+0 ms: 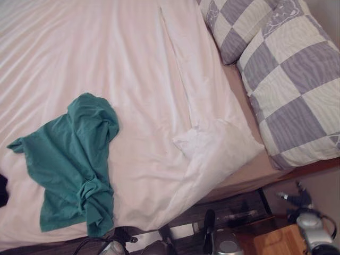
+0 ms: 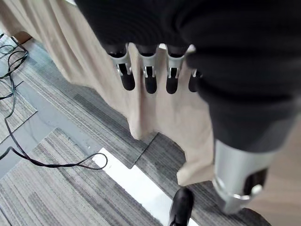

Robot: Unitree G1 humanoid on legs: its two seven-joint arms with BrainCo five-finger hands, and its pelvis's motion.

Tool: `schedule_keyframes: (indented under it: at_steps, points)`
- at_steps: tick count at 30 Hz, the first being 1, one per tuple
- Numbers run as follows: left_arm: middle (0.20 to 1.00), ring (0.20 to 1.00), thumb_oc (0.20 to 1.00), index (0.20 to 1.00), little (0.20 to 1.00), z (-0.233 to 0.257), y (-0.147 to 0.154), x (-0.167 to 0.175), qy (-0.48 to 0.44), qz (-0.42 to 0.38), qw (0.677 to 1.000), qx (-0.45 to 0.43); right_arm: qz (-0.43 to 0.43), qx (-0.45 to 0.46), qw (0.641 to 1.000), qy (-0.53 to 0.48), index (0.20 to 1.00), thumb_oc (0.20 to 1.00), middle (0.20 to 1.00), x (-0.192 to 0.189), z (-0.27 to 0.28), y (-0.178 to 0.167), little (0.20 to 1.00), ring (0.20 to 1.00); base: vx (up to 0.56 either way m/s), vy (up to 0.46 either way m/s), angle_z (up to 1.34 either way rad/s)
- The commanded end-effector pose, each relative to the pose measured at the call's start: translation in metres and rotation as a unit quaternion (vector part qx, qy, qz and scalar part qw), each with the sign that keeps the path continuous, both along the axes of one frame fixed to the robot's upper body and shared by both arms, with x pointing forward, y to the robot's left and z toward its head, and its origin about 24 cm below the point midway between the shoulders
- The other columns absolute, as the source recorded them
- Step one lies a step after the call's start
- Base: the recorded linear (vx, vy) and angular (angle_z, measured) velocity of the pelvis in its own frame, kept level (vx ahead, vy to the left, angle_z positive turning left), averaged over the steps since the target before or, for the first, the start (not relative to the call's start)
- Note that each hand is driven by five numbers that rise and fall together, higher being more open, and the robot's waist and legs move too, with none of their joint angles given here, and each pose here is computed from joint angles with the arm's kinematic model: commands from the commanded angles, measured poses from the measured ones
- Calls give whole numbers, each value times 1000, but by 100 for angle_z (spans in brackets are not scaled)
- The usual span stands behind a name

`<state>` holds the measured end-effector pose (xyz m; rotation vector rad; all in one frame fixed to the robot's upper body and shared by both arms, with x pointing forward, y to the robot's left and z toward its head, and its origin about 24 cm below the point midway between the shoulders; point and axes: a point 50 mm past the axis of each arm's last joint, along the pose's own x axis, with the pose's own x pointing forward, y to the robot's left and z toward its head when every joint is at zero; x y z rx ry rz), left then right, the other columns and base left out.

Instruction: Tidy up the quilt and then pick up the clothes from the bed and put them into the laundry hamper.

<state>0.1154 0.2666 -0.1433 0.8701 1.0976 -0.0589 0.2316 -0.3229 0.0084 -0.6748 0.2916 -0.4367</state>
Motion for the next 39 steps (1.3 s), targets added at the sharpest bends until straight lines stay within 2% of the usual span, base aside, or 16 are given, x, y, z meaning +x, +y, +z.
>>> schedule_keyframes:
  at_steps: [1, 2, 3, 4, 5, 8, 11, 15, 16, 21, 26, 27, 28, 29, 33, 39]
  points:
    - [1000, 1000, 1000, 1000, 1000, -1, 7, -11, 9, 4, 1000, 15, 48, -113, 986, -117, 1000, 1000, 1000, 38, 74, -4, 1000, 1000, -160, -66, -50]
    - [1000, 1000, 1000, 1000, 1000, 0, 10, -13, 10, 6, 1000, 18, 115, -171, 965, -161, 1000, 1000, 1000, 54, 108, 16, 1000, 1000, -83, -46, -52]
    - [1000, 1000, 1000, 1000, 1000, -1, 10, -13, 10, 7, 1000, 17, 116, -172, 965, -161, 1000, 1000, 1000, 55, 109, 16, 1000, 1000, -135, -86, -44]
    - [1000, 1000, 1000, 1000, 1000, 0, 10, -13, 7, 5, 1000, 18, 182, -219, 938, -199, 1000, 1000, 1000, 67, 140, 39, 1000, 1000, -52, -47, -29]
    - [1000, 1000, 1000, 1000, 1000, 0, 10, -13, 6, 7, 1000, 17, 183, -220, 937, -200, 1000, 1000, 1000, 68, 141, 40, 1000, 1000, -79, -69, -22]
    - [1000, 1000, 1000, 1000, 1000, 1, 6, -7, -5, -5, 1000, 14, 284, -264, 888, -247, 1000, 1000, 1000, 78, 175, 83, 1000, 1000, -68, -68, -14]
    - [1000, 1000, 1000, 1000, 1000, 4, 1, 7, -23, -22, 999, 18, 409, -229, 838, -279, 1000, 1000, 1000, 83, 189, 147, 1000, 1000, -77, -71, 4]
    - [1000, 1000, 1000, 1000, 1000, 5, -5, 16, -39, -31, 999, 16, 482, -218, 802, -278, 1000, 1000, 1000, 85, 190, 190, 1000, 1000, -65, -62, 26]
    - [1000, 1000, 1000, 1000, 1000, 6, -9, 20, -49, -41, 998, 17, 527, -218, 772, -281, 1000, 1000, 1000, 82, 191, 218, 1000, 1000, -27, -17, 19]
    - [1000, 1000, 1000, 1000, 1000, 5, -18, 22, -58, -51, 997, 14, 597, -186, 732, -270, 1000, 1000, 1000, 74, 179, 272, 1000, 1000, -18, -37, 20]
    - [1000, 1000, 1000, 1000, 1000, 4, -23, 23, -64, -55, 996, 11, 610, -201, 724, -251, 1000, 1000, 1000, 75, 166, 288, 1000, 1000, -11, -26, 7]
    - [1000, 1000, 1000, 1000, 1000, 4, -25, 24, -68, -57, 996, 11, 601, -230, 729, -232, 799, 799, 799, 81, 158, 283, 799, 799, -35, -32, 3]
    - [1000, 1000, 1000, 1000, 1000, 4, -25, 24, -68, -57, 996, 11, 601, -230, 729, -232, 448, 448, 448, 81, 158, 284, 448, 448, -45, -41, 0]
    - [1000, 1000, 1000, 1000, 1000, 5, -25, 25, -71, -54, 996, 9, 585, -254, 741, -211, 200, 200, 200, 88, 148, 273, 200, 200, 0, 0, 0]
    - [1000, 1000, 1000, 1000, 1000, 5, -25, 27, -75, -50, 996, 8, 549, -282, 765, -183, 200, 200, 200, 95, 138, 241, 200, 200, -8, -7, 0]
    - [1000, 1000, 1000, 1000, 1000, 3, -18, 18, -49, -56, 997, 10, 469, -330, 814, -91, 200, 200, 200, 71, 103, 141, 200, 200, 33, 1, -4]
